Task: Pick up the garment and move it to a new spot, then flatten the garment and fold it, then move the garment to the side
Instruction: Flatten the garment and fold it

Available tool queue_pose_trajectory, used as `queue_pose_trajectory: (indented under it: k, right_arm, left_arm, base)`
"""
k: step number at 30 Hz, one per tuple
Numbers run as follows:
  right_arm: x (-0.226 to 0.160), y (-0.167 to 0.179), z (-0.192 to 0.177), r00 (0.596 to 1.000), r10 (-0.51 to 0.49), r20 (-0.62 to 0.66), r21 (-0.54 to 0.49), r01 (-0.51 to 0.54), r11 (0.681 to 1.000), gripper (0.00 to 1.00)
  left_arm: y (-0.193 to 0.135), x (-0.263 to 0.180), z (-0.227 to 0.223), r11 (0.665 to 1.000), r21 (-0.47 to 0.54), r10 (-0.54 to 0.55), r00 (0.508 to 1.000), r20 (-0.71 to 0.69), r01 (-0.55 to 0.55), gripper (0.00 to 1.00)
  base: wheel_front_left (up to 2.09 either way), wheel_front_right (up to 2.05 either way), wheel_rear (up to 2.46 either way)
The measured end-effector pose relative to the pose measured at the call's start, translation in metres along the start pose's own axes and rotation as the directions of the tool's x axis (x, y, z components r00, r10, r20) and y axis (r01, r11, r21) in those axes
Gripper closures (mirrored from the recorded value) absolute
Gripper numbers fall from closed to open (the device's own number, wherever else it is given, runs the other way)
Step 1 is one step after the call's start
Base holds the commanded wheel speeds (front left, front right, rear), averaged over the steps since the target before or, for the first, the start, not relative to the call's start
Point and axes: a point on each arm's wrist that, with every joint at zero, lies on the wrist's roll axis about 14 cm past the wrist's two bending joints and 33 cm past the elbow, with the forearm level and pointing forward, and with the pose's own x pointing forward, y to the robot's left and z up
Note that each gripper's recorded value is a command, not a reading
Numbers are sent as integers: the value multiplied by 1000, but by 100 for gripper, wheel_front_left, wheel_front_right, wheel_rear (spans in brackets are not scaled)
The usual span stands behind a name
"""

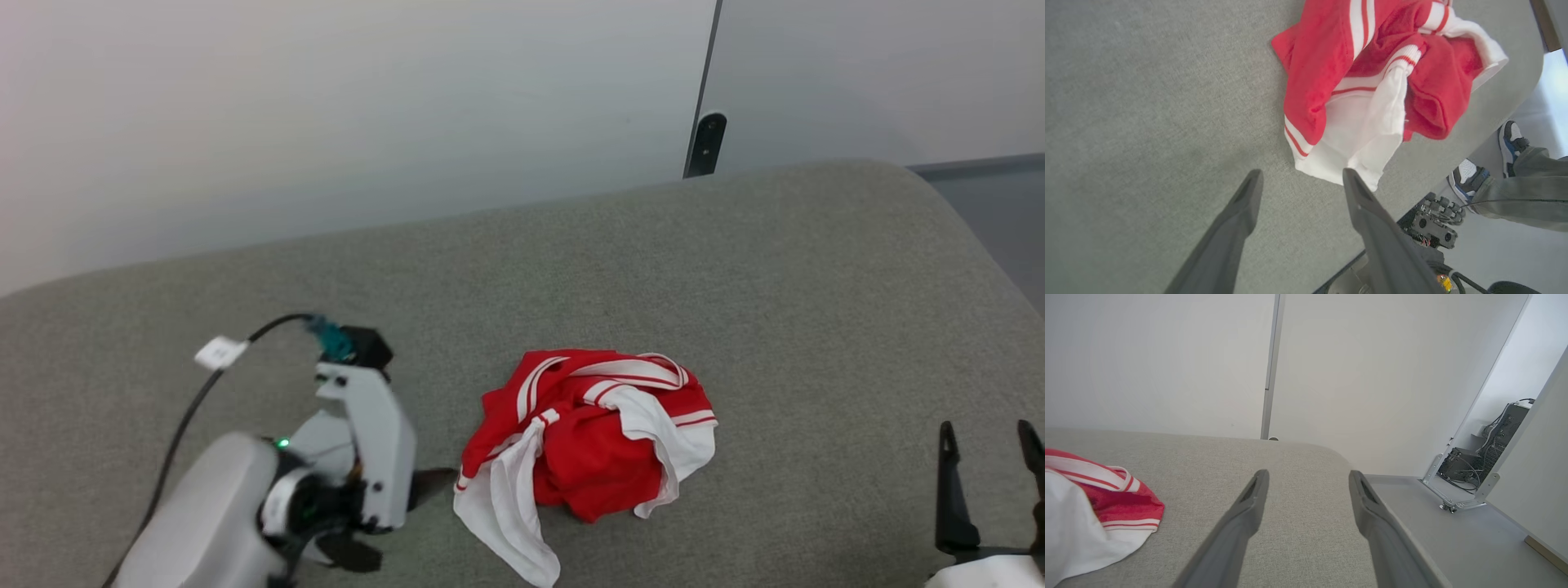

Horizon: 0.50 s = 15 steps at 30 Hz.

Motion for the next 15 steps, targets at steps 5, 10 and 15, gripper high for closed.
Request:
queue_pose_trajectory:
  k: [5,10,15]
  right_arm:
    - [0,3,-4,1000,8,-14,2,-8,1000,0]
    - [2,4,-8,1000,8,-25,10,-8,1000,0]
    - [7,7,-8,1000,13,-25,20,-13,1000,0]
  left_arm:
    - [-15,11,-10,1000,-1,9,989,-146,-9,0]
    - [-37,16,-11,1000,13,-18,979,-204,21,0]
    - [-45,25,-15,999,23,-20,970,-241,27,0]
  base:
    - [0,0,0]
    - [0,0,0]
    - [0,0,0]
